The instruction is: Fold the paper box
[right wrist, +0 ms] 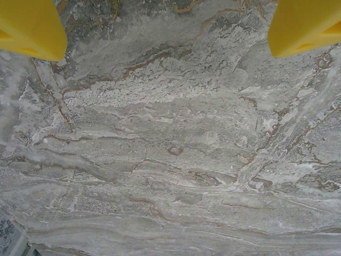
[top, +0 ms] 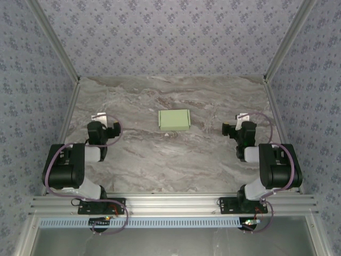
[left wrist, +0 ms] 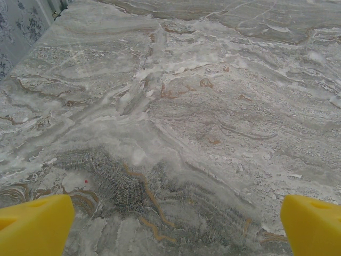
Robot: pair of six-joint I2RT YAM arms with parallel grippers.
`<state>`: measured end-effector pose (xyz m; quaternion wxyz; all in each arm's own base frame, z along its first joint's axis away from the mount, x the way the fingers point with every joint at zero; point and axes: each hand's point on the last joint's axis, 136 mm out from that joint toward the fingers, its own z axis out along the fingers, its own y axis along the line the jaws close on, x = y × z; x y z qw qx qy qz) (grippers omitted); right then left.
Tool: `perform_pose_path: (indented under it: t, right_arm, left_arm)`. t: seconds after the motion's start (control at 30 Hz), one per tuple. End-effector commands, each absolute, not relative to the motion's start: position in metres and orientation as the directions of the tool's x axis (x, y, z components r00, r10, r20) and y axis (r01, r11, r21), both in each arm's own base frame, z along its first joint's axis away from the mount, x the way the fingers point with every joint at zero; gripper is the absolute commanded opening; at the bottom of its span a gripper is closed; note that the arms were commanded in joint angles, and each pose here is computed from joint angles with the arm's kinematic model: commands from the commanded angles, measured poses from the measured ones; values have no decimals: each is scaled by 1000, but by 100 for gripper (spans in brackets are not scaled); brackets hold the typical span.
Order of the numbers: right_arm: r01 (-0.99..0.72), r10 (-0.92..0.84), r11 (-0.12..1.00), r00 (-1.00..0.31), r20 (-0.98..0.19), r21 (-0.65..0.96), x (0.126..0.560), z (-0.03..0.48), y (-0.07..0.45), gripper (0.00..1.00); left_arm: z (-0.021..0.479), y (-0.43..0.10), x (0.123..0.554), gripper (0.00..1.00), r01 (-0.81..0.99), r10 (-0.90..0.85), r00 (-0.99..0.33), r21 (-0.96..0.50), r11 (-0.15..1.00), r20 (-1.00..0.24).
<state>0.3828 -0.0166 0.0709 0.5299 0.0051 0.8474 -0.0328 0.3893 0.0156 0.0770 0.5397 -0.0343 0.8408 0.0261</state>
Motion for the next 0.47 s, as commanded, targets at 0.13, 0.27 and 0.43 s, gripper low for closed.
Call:
perform_pose_path:
  t: [0.13,0.27,0.43]
  right_arm:
    - [51,-12,998,-416,-909,-36,389,79,-17,99]
    - [50,-14,998,-415,-910,-39,389,79,-17,99]
    - [51,-12,998,-416,-909,-37,389,79,-17,99]
  left_arm:
    - [89,14,397,99,-73,-29,-381,-1,997,-924]
    - [89,14,398,99,-75,-30,-380,-1,997,-924]
    - [89,14,398,99,-73,-29,-381,-2,997,-924]
